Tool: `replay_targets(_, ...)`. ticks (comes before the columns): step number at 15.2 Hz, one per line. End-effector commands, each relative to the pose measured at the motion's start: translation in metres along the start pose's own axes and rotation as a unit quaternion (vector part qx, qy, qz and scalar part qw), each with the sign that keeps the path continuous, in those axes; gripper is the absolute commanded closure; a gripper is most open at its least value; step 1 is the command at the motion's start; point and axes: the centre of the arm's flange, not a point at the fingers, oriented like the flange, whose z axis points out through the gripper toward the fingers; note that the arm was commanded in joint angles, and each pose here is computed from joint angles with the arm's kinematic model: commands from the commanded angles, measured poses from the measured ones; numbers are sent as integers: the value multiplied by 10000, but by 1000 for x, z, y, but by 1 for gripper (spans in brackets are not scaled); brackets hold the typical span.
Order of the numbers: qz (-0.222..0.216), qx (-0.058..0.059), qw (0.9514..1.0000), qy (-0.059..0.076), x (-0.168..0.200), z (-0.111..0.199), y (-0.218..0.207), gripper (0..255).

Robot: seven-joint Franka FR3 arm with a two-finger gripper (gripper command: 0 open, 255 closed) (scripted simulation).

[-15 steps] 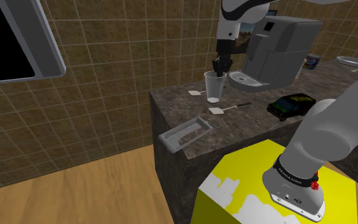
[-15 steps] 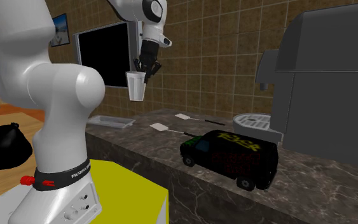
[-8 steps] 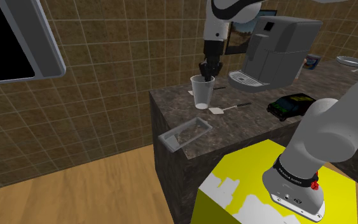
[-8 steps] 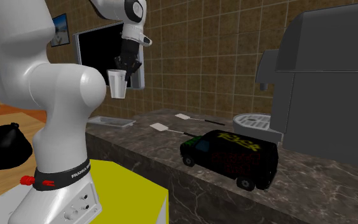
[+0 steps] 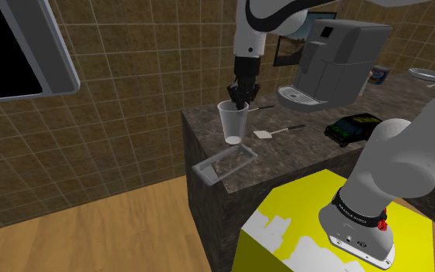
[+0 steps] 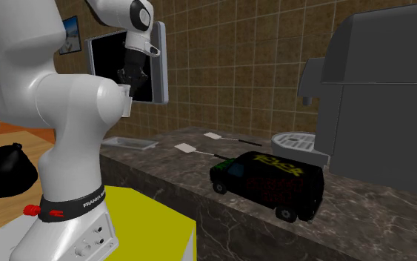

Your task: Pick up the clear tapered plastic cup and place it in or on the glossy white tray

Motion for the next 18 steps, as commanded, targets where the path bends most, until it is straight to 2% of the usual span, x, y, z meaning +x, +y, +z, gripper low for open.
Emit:
replay_targets(1,2,1,10000,3,1,10,1,255)
replay_targets(18,2,1,10000,3,15,91,15,255)
